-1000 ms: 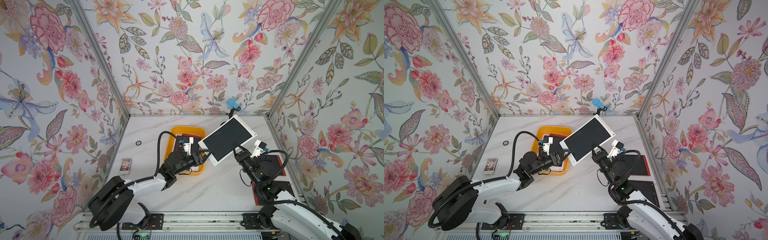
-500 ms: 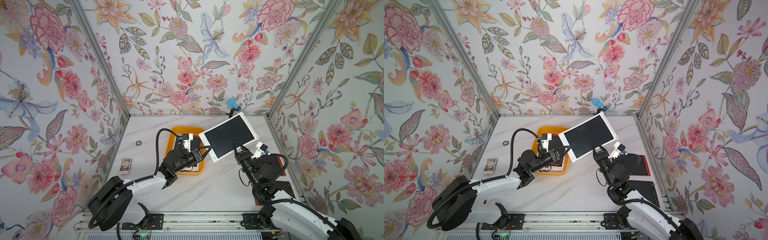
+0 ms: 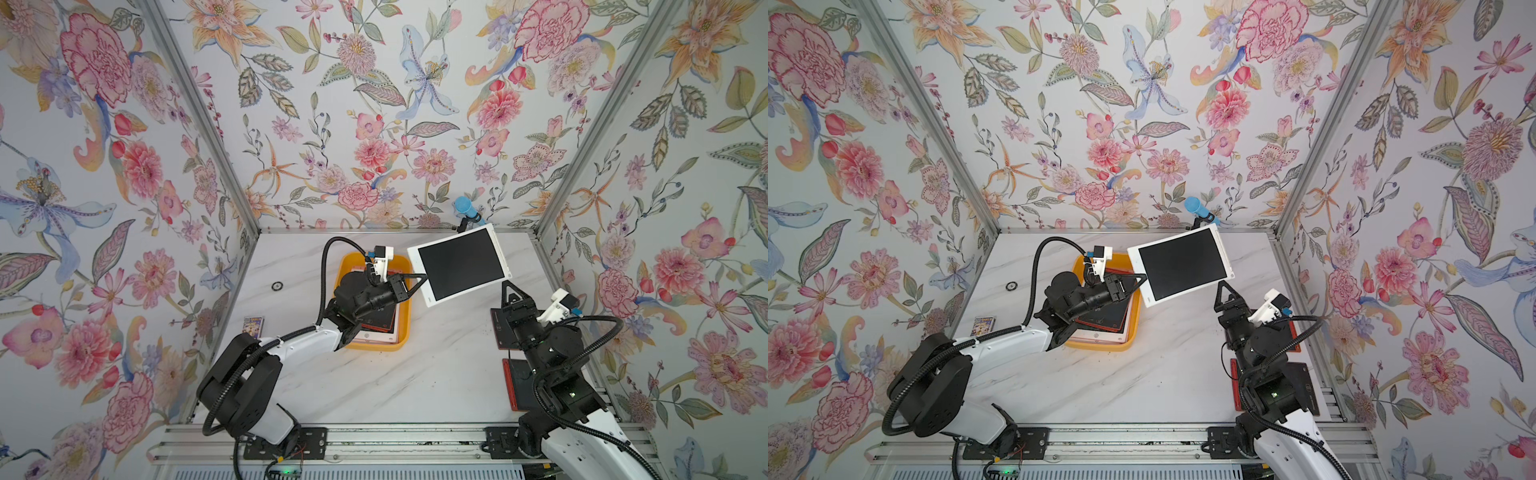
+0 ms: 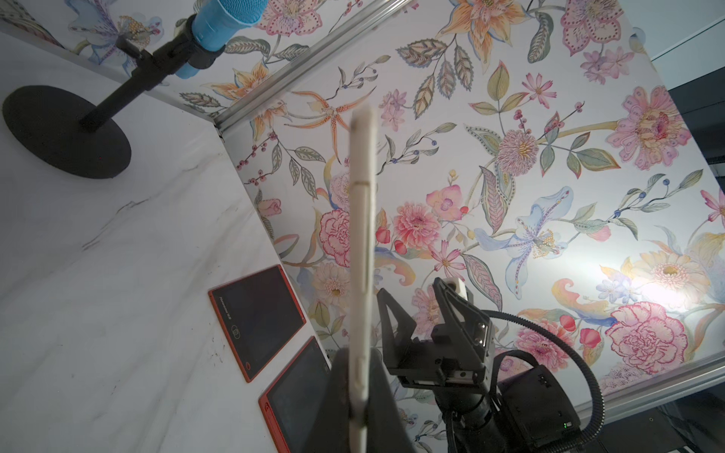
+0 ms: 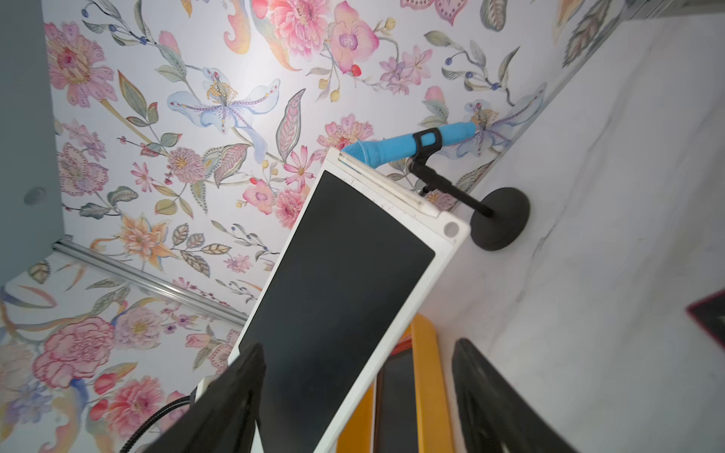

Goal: Take out the writing tablet from the storage box
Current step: Move the storage box to the center of the board, then place the writing tablet at the center of the board.

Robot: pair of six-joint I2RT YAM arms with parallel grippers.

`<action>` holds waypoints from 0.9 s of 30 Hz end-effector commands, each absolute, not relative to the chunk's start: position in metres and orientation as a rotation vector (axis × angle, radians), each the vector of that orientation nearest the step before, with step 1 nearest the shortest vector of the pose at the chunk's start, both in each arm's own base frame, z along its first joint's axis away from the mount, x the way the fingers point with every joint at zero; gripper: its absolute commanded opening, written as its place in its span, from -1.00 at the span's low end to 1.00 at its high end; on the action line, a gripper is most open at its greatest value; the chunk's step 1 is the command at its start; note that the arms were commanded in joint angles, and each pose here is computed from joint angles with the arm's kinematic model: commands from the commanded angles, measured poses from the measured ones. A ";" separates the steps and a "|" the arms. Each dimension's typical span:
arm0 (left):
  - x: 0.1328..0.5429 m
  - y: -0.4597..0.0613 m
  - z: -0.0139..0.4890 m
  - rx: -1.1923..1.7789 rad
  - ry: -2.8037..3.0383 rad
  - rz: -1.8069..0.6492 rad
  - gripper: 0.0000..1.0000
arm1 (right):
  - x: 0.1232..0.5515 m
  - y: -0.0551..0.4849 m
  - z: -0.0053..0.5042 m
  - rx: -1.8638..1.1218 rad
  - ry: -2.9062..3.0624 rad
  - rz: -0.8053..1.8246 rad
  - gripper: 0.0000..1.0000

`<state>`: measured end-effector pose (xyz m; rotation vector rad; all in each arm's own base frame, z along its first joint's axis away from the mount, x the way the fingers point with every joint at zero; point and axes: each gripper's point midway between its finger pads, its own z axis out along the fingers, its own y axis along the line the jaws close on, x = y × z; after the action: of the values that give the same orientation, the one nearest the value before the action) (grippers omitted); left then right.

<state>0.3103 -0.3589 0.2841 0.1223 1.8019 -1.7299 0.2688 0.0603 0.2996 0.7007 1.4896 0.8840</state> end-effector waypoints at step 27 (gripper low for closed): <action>0.424 -0.553 0.160 0.266 2.141 -1.683 -1.00 | 0.265 0.035 0.276 0.515 1.848 0.647 1.00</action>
<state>0.4205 -0.5385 0.1581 0.2337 2.1607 -1.6671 0.2696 0.0332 0.2880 0.5302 1.8064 0.6523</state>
